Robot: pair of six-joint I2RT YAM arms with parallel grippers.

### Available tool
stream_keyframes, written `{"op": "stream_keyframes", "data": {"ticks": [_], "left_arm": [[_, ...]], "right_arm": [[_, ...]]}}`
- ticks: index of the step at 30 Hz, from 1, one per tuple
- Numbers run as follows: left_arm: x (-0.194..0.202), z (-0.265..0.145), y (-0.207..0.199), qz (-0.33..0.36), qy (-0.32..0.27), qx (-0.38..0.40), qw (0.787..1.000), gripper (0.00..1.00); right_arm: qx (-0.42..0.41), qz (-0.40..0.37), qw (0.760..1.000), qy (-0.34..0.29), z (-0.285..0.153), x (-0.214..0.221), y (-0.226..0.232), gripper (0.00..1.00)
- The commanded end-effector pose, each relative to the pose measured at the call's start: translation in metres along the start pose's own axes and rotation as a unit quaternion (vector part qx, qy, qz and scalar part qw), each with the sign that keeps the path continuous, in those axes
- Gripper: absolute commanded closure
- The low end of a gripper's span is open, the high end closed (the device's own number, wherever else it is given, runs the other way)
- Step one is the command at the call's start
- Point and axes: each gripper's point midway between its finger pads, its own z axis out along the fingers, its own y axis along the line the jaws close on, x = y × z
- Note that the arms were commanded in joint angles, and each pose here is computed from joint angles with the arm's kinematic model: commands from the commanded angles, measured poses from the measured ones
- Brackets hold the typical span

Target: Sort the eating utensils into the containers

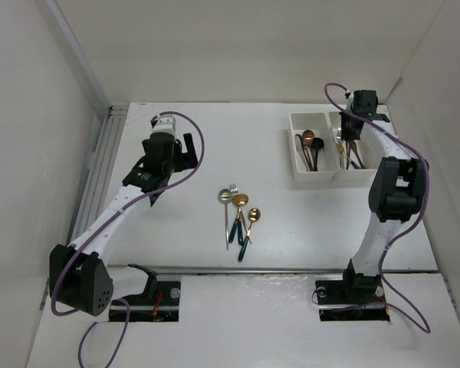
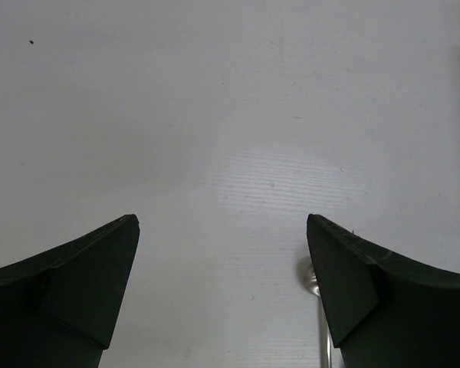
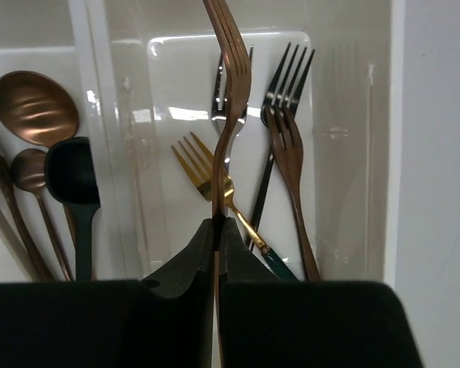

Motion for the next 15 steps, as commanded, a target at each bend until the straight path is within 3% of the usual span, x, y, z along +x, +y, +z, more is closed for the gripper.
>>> {"op": "stream_keyframes", "data": {"ticks": [1,5,6,9,15], "left_arm": [[-0.006,-0.006,0.001,-0.001,-0.015,0.004,1.0,0.11],[-0.008,-0.006,0.0,-0.002,-0.02,0.005,1.0,0.11],[-0.008,-0.006,0.0,-0.002,-0.02,0.005,1.0,0.11],[-0.008,-0.006,0.0,-0.002,-0.02,0.005,1.0,0.1],[0.0,-0.008,-0.003,-0.006,-0.013,0.021,1.0,0.11]], "right_arm": [[0.048,0.021,0.997,-0.052,-0.012,-0.033,-0.02,1.0],[0.066,0.02,0.997,-0.036,-0.01,-0.022,-0.026,1.0],[0.066,0.019,0.997,-0.029,-0.011,-0.018,-0.025,0.86],[0.061,0.015,0.998,-0.03,-0.016,-0.024,-0.025,0.6],[0.087,0.045,0.988,-0.123,-0.091,-0.077,-0.032,0.43]]}}
